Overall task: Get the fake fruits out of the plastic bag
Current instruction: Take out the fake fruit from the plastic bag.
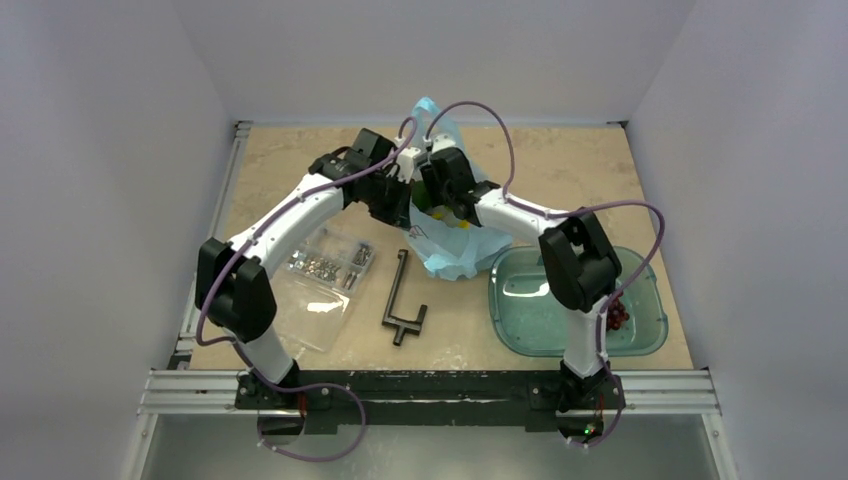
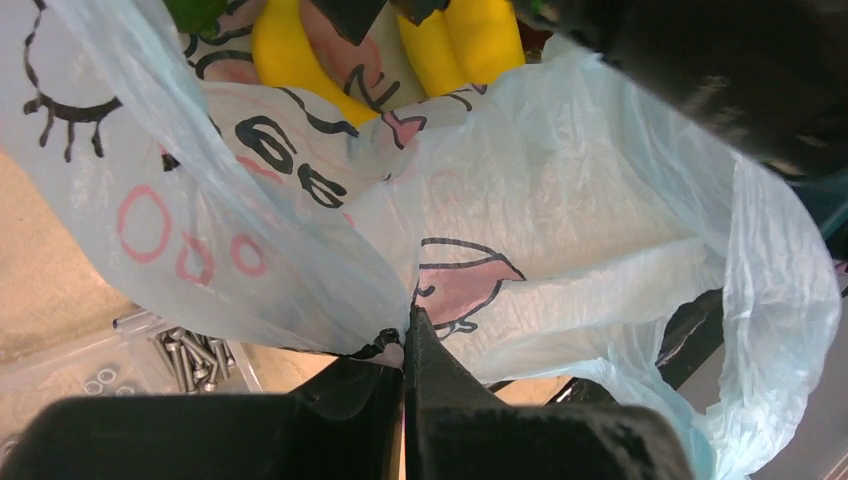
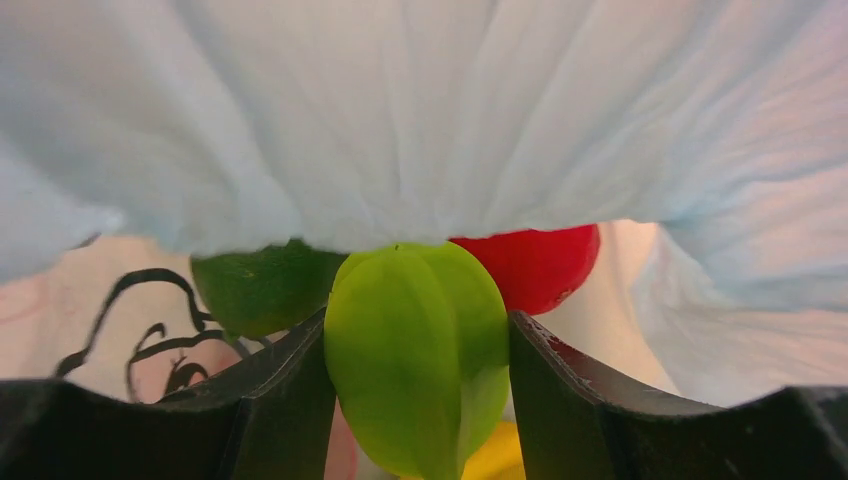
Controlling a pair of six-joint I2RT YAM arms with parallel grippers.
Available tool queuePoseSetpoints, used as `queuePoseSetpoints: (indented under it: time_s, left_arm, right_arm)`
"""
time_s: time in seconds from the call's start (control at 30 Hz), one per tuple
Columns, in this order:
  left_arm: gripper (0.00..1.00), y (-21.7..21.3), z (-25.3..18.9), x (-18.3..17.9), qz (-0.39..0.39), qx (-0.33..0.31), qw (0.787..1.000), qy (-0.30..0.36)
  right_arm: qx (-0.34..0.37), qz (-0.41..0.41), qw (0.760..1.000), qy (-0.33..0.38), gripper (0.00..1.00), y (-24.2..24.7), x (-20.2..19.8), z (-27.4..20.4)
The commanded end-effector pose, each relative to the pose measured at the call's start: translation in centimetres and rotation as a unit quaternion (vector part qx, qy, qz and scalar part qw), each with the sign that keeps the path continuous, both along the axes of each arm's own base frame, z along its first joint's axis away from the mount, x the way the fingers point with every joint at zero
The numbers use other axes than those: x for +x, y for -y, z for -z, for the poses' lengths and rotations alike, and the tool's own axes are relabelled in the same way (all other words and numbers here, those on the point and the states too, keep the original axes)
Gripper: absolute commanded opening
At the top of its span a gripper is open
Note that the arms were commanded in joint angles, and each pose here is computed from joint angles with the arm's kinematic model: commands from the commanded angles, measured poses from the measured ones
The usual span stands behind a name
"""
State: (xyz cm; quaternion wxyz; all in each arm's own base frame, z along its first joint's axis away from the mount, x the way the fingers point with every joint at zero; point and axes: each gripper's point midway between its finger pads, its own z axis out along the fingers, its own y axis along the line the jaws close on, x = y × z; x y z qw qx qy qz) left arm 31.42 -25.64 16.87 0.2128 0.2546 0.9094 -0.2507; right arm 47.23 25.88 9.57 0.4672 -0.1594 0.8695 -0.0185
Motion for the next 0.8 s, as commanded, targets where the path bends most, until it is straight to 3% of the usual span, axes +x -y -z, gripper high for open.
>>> queuePoseSetpoints:
  time_s: [0.0,0.43,0.77]
  left_arm:
    - [0.00,0.8,-1.0,0.1,0.015,-0.012,1.000,0.010]
    - [0.00,0.9,-1.0,0.5,0.015,-0.013,1.000,0.016]
    - [0.00,0.9,-1.6,0.6,0.015,-0.019,0.999,0.027]
  right_arm:
    - [0.056,-0.010,0.997,0.052,0.02,-0.6,-0.1,-6.2]
    - [0.191,-0.066,0.978,0.046,0.00,-2.3,-4.9,-11.8]
    - [0.290,-0.191,0.937,-0.025,0.00,-4.2,-13.3,-15.9]
